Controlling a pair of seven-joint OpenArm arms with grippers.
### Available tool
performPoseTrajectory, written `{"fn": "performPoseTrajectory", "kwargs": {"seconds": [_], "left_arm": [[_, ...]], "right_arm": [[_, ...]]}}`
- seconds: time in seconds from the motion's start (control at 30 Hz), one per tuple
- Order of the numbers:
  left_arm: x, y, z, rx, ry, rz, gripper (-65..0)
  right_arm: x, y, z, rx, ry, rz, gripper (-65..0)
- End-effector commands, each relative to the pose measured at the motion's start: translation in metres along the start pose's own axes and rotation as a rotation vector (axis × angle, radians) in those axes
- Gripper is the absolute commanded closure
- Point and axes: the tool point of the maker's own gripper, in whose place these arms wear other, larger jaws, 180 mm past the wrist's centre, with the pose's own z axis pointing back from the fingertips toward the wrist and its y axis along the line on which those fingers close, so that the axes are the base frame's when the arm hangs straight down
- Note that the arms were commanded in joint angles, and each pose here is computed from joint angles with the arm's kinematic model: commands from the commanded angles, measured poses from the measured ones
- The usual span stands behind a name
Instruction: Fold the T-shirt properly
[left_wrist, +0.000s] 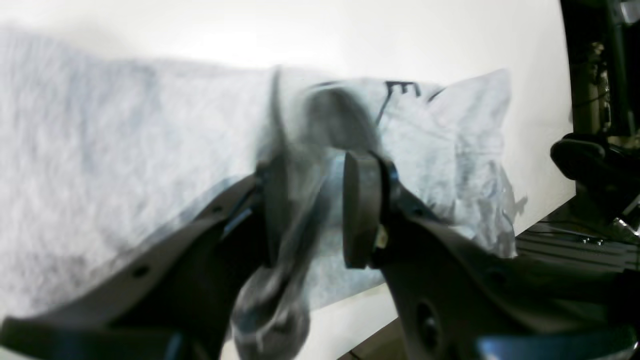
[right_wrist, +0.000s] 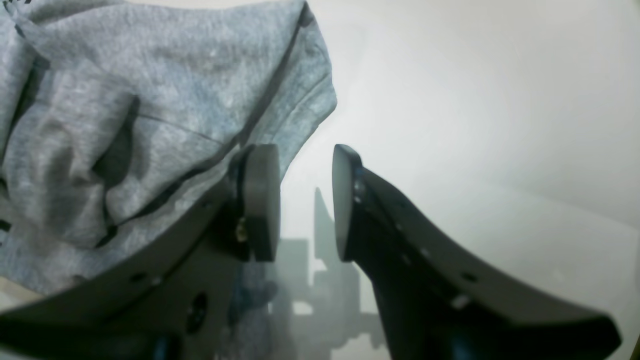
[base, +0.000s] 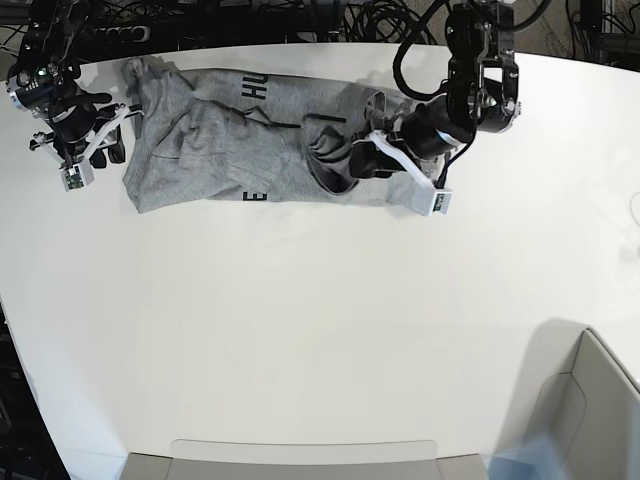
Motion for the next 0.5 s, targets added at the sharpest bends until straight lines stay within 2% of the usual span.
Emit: {"fn": "performPoseTrajectory", "kwargs": {"seconds": [0.0,0.13,0.33,0.47], "left_arm": [[0.009,-0.005,0.003,-0.015,-0.032,-0.013,-16.2],[0.007,-0.002,0.002,-0.01,-0.025,-0.009,-12.5],[0.006,-0.002,0.002,-0.008,-0.023,-0.006,-10.1],[0.014,0.024,0.015,0.057,-0.074,0.044,-9.0]], "right_arm": [[0.011,-0.004,0.005,-0.009,-0.037,0.02,-17.1],[0.015,-0.006,0.005,-0.013,-0.048,0.018,-17.1],[0.024,-0.009,0.012,-0.03,-0.078,0.026,-17.1],[0.03,-0.019,0.016,-0.065,-0.105,-0.001,-17.1]]}}
